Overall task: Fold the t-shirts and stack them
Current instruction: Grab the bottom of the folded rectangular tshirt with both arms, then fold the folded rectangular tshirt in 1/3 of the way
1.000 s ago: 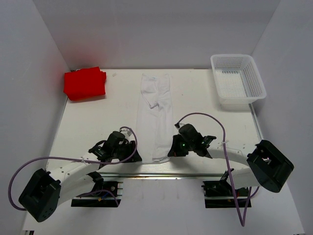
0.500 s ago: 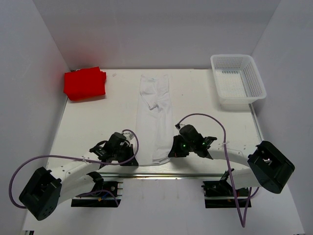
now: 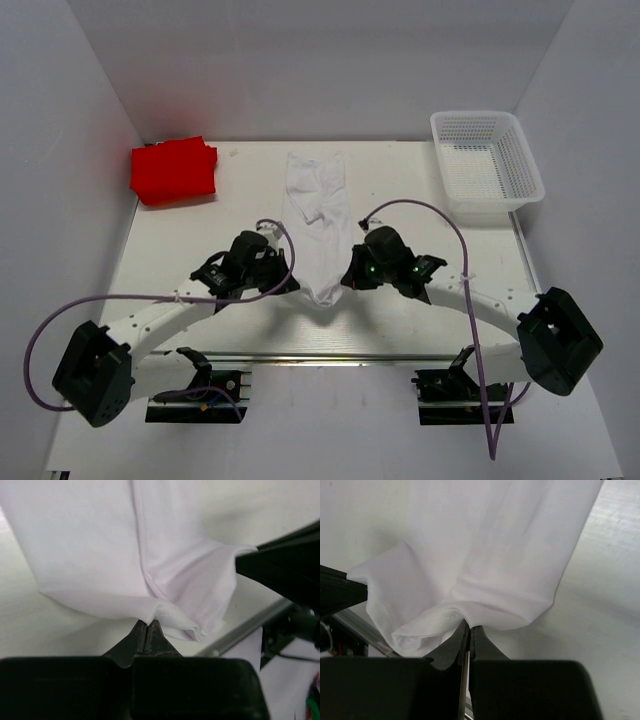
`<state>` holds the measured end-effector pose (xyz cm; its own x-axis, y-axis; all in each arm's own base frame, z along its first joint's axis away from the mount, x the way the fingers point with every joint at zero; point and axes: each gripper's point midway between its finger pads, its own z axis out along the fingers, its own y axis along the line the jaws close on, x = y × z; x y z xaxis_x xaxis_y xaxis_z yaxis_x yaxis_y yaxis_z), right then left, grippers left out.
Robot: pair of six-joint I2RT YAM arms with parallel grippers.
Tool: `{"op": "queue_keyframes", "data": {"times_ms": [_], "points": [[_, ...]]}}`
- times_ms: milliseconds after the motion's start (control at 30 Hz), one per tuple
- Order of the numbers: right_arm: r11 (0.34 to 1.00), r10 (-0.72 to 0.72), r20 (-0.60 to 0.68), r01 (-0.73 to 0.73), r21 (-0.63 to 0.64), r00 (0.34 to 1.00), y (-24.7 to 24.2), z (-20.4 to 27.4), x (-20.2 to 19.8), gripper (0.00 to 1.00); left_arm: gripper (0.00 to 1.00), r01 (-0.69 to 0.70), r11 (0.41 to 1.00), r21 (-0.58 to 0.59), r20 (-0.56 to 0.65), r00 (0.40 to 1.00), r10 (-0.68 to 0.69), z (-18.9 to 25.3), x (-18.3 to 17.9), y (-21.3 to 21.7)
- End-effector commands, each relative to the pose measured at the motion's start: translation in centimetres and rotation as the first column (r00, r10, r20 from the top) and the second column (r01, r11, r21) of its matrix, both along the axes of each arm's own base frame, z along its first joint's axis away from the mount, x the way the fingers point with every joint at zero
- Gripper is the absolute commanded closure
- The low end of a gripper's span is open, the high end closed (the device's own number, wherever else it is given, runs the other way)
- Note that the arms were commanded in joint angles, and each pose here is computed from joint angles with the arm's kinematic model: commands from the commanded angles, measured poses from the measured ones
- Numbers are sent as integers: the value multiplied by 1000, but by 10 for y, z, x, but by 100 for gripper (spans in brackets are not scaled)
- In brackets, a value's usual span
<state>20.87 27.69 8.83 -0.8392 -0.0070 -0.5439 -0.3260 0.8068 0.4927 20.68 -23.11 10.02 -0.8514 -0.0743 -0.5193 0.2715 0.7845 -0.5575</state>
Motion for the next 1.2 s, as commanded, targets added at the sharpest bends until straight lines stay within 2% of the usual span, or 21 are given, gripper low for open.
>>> {"op": "queue_keyframes", "data": {"times_ms": [0,200,333,467,600,833,1167], "points": [[995,-60,89,66,-71,994,-7,21,39,100,100,-155,986,56,125,981,147,26,53,8],[979,-123,157,146,-141,980,-15,41,93,100,100,-290,953,93,202,942,267,52,113,19],[969,-145,167,174,-177,975,-24,41,120,100,100,-322,938,130,193,936,295,42,146,24],[975,-123,184,154,-163,975,-22,48,144,100,100,-328,937,118,238,926,294,53,173,25],[985,-79,168,103,-141,983,-12,42,162,100,100,-344,932,115,270,914,304,62,194,33],[990,-71,155,88,-107,985,-9,40,193,100,100,-245,963,111,273,939,208,45,218,20],[996,-70,166,77,-38,984,-13,34,223,100,100,-280,953,113,262,934,243,30,257,33]]}}
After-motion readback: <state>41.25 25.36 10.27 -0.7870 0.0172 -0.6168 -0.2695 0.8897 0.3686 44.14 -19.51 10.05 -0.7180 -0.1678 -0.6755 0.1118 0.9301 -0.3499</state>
